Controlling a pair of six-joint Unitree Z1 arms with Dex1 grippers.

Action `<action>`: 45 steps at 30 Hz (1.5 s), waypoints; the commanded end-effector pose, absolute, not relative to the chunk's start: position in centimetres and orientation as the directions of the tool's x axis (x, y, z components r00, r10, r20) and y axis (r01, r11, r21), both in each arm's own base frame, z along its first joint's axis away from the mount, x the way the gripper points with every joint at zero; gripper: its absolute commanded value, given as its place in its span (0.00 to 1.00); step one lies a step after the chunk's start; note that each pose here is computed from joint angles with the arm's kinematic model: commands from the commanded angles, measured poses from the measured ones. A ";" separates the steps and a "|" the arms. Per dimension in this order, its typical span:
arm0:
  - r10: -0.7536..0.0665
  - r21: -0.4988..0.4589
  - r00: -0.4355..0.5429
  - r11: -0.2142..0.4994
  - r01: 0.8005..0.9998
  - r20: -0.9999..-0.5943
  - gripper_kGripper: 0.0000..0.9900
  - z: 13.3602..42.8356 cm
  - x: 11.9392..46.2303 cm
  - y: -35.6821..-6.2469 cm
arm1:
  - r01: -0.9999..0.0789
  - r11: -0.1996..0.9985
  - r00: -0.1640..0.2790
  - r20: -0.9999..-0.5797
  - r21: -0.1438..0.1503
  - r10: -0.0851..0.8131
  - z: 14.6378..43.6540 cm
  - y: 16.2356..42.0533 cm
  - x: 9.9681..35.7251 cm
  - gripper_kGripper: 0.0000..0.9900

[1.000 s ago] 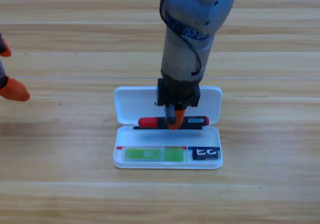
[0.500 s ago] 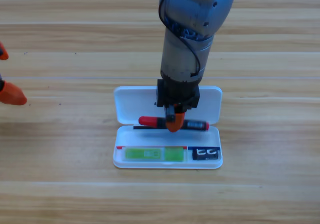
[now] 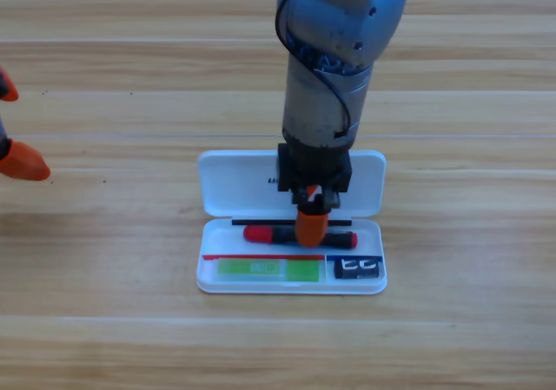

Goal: Clean up eraser and pencils

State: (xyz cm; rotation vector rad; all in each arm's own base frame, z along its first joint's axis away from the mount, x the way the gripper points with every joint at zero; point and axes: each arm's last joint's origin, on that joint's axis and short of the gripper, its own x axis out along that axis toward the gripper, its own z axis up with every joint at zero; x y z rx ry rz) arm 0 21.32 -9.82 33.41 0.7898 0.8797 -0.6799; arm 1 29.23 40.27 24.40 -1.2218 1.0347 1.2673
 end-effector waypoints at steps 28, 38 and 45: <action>-0.299 0.252 0.434 0.492 0.833 -0.850 0.11 26.6 32.6 -15.3 | -0.975 0.210 0.212 -0.612 -0.077 0.762 43.6 17.7 13.1 1.00; -0.323 0.248 0.419 0.457 0.854 -0.849 0.00 24.7 33.4 -16.6 | -0.990 0.137 0.112 -0.638 -0.011 0.762 42.0 18.6 13.4 1.00; -0.380 0.207 0.388 0.437 0.875 -0.839 0.00 24.5 33.5 -17.3 | -0.994 0.114 0.088 -0.628 0.001 0.774 42.1 18.7 13.2 1.00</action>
